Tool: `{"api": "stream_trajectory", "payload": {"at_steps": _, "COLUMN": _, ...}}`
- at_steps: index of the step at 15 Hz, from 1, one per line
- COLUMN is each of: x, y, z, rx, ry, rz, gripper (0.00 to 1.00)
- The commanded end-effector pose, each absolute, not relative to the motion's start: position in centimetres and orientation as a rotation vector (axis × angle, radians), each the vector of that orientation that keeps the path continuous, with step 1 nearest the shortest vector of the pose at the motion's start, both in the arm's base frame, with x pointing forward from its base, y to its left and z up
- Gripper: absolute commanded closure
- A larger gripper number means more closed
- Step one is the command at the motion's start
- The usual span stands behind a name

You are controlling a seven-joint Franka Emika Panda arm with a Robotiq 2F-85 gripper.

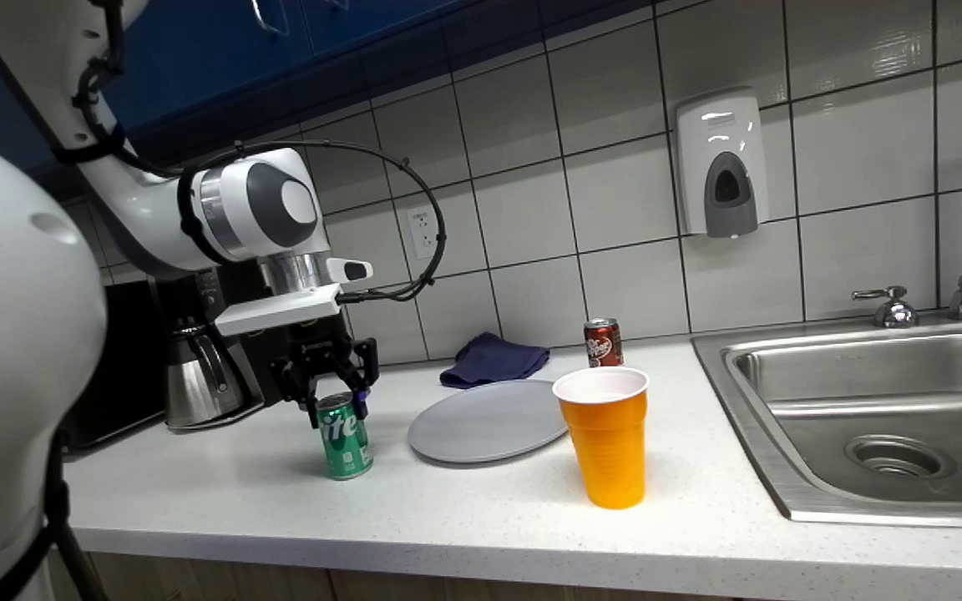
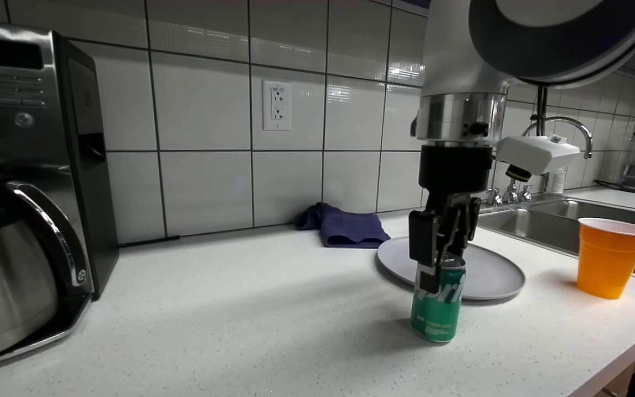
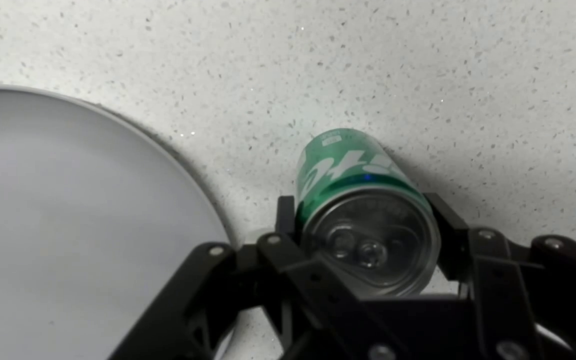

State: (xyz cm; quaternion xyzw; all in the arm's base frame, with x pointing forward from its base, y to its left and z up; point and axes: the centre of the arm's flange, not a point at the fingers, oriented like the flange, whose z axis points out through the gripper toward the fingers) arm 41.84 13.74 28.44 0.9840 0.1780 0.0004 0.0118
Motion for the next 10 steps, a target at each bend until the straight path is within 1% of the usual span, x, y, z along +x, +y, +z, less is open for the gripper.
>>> {"api": "stream_trajectory", "payload": {"at_steps": 1, "x": 41.3, "y": 14.0, "z": 30.3, "rx": 3.068, "ry": 0.539, "rz": 0.05, "gripper": 0.62}}
{"api": "stream_trajectory", "payload": {"at_steps": 10, "x": 41.0, "y": 13.4, "z": 33.2, "rx": 3.079, "ry": 0.523, "rz": 0.133, "gripper": 0.62}}
